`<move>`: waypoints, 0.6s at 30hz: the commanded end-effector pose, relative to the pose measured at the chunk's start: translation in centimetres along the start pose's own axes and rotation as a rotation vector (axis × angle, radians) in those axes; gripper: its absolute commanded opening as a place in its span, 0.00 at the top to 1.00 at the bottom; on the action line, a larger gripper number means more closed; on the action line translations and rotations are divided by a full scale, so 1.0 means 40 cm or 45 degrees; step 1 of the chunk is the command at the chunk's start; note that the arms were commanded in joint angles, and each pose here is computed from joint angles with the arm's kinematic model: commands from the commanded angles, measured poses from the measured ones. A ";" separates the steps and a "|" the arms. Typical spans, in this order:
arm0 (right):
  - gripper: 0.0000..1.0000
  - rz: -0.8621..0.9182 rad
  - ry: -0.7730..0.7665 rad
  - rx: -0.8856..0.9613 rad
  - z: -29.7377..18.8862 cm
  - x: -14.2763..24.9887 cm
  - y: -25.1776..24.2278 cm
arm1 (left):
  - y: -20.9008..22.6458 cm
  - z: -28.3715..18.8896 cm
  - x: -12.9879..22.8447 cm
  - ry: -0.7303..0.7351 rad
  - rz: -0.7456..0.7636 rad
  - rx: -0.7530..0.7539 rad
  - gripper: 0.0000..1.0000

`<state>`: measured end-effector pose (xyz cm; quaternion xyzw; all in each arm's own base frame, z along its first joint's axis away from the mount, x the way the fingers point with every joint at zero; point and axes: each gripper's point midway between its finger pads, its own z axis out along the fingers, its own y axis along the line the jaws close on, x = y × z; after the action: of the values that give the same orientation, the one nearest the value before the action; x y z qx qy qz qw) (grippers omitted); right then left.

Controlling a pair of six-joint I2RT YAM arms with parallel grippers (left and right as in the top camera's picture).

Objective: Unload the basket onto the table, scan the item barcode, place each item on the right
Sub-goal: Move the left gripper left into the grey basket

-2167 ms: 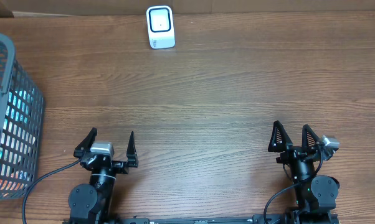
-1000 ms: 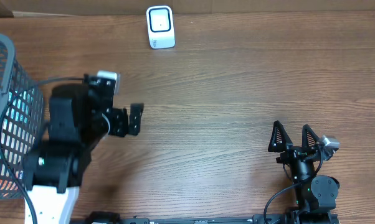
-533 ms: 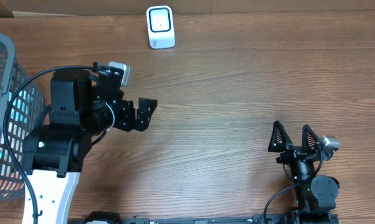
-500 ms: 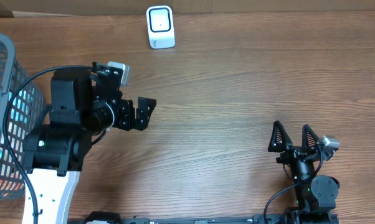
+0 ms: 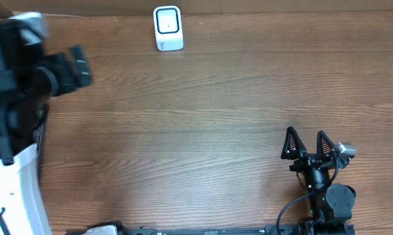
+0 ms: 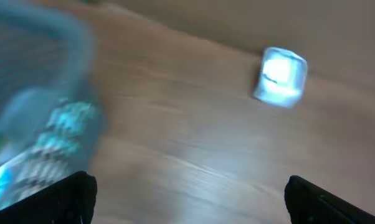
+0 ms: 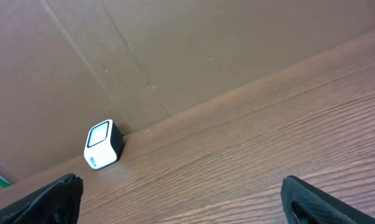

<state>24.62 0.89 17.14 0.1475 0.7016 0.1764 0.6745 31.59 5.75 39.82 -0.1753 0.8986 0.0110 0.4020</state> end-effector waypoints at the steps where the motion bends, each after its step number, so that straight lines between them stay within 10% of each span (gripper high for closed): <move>1: 0.00 0.000 -0.009 0.003 0.000 0.002 -0.004 | 0.175 -0.019 -0.015 -0.033 -0.314 -0.231 0.00; 18: 0.00 0.000 -0.009 0.003 0.000 0.002 -0.004 | 0.589 0.008 0.062 0.019 -0.988 -0.630 0.00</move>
<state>24.62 0.88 17.14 0.1478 0.7015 0.1764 0.6745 23.46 26.27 34.90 -0.5651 0.7595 0.0715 0.3141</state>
